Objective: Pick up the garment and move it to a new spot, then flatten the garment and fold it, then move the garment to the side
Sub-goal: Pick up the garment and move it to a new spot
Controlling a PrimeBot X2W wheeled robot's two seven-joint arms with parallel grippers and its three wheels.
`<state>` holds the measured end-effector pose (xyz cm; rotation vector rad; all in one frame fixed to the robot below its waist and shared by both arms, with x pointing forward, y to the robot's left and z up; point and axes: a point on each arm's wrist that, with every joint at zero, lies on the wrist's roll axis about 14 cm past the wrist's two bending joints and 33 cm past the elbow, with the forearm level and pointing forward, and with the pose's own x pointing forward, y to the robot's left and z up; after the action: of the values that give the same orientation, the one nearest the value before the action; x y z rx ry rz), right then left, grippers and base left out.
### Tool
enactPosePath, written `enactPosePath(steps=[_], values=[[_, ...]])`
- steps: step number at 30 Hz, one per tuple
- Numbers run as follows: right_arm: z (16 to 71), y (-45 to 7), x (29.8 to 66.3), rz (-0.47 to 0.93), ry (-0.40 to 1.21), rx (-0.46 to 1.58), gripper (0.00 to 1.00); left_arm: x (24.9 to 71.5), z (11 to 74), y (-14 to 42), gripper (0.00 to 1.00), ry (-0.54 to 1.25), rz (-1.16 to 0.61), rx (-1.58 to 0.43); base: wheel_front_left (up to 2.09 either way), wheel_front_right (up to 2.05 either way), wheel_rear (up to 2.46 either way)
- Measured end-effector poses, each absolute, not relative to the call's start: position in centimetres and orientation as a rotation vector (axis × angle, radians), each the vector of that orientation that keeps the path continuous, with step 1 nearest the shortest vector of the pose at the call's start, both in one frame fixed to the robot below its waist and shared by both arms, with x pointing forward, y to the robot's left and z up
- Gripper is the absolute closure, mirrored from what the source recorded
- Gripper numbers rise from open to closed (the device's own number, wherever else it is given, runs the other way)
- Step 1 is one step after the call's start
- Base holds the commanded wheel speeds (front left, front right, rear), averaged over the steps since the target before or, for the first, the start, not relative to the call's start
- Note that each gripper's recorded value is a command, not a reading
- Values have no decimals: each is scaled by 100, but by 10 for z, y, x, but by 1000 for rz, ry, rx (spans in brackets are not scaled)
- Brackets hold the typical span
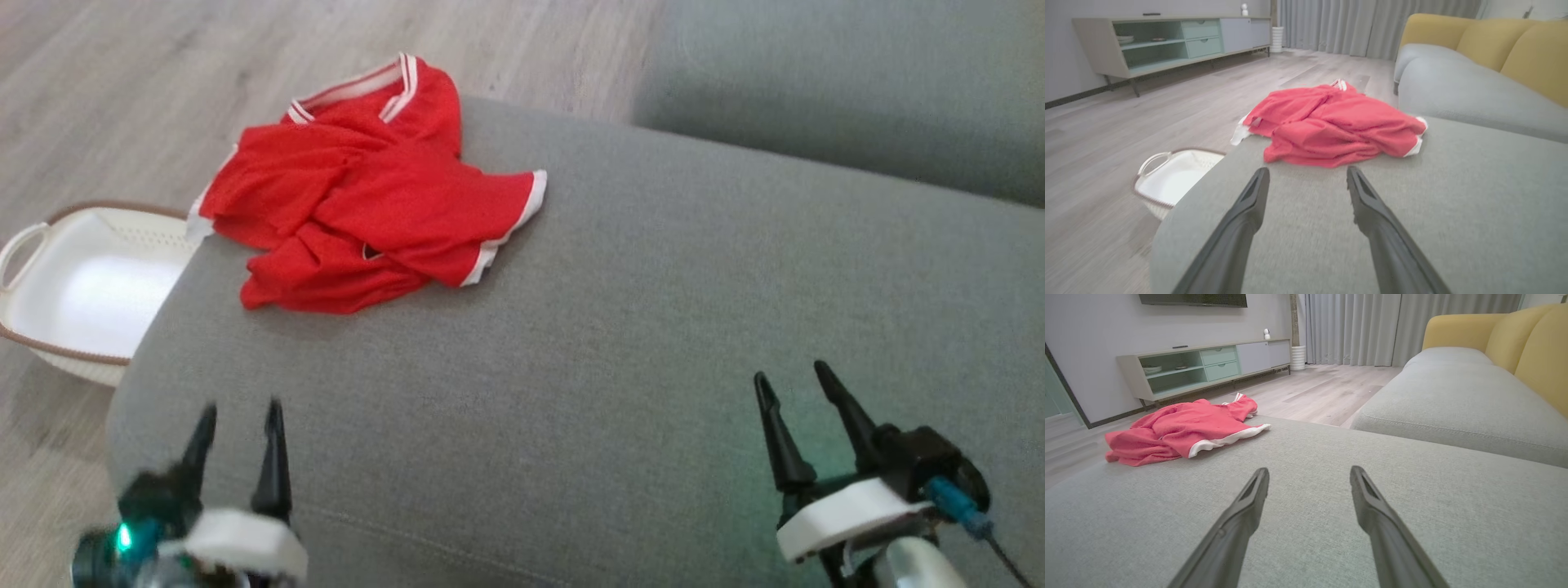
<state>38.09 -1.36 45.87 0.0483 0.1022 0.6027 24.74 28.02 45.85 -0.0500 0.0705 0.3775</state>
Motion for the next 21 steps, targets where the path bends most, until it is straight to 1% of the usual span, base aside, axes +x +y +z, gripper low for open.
enactPosePath(steps=[2,4,5,8,10,14,15,18,21], values=[[456,-18,388,602,105,40,0,266,472,282,0,38,352,-48,0,0,0],[457,-21,403,600,90,31,0,294,492,289,0,-4,323,-42,0,0,0],[461,-21,420,603,64,21,0,325,514,300,0,-38,304,-20,0,0,0],[461,-22,445,609,38,14,0,375,543,310,0,-78,260,10,0,0,0],[453,-26,458,610,40,4,0,406,548,311,0,-58,223,35,0,0,0],[428,-35,478,606,72,-6,0,463,534,326,0,25,217,62,0,0,0],[428,-35,478,606,72,-6,0,463,534,326,0,25,217,62,0,0,0],[408,-40,484,606,104,-4,0,495,505,337,0,129,228,78,0,0,0],[390,-50,486,591,136,-3,0,514,464,342,0,258,230,79,0,0,0]])
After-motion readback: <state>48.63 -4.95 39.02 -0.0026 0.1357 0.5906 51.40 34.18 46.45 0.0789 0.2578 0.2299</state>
